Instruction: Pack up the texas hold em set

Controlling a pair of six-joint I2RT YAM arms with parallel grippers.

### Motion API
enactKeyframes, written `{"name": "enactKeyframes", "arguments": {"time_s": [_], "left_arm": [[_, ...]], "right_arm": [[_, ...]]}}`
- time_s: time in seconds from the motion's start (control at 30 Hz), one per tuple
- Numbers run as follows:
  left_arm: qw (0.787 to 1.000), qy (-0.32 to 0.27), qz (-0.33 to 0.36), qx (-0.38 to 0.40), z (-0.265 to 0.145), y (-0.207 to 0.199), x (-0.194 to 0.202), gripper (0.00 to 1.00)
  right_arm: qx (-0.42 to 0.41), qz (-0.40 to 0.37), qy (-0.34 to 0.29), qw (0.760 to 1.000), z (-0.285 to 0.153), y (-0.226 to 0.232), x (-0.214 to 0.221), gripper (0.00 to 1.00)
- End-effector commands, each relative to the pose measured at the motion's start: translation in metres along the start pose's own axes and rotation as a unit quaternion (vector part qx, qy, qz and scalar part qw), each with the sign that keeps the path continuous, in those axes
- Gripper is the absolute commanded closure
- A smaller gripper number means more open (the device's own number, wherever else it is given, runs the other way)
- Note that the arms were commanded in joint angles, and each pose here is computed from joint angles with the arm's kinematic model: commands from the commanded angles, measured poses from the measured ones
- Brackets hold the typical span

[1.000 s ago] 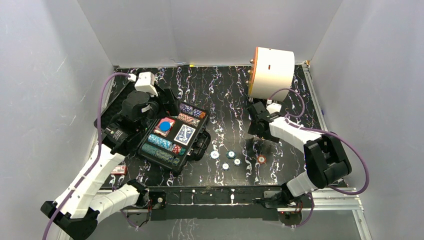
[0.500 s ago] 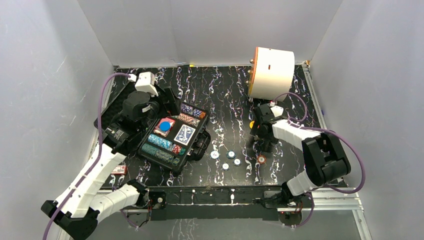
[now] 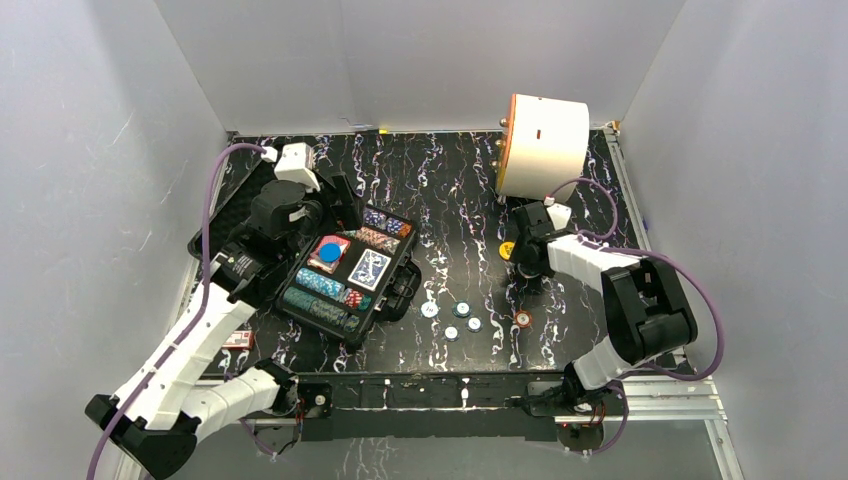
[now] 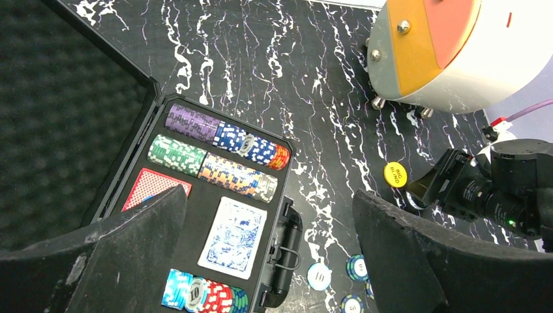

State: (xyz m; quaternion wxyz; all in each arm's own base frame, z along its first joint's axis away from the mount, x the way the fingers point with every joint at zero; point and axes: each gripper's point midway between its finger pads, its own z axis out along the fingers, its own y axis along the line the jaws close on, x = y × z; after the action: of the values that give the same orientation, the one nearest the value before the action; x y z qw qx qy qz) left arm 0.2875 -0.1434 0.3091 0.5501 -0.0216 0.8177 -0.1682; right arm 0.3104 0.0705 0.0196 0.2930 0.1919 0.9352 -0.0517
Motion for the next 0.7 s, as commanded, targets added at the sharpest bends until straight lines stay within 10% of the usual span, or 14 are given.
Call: {"name": "enactKeyframes", "arguments": {"time_s": [0.0, 0.67], "left_arm": [[1.000, -0.013, 0.000, -0.013, -0.003, 0.005, -0.008, 0.02], [0.987, -0.150, 0.032, -0.050, -0.060, 0.020, -0.096, 0.02]], "right_arm": [[-0.032, -0.014, 0.008, 0.999, -0.017, 0.010, -0.008, 0.52], [-0.306, -0.185, -0.104, 0.928, -0.191, 0.234, -0.005, 0.50]]}}
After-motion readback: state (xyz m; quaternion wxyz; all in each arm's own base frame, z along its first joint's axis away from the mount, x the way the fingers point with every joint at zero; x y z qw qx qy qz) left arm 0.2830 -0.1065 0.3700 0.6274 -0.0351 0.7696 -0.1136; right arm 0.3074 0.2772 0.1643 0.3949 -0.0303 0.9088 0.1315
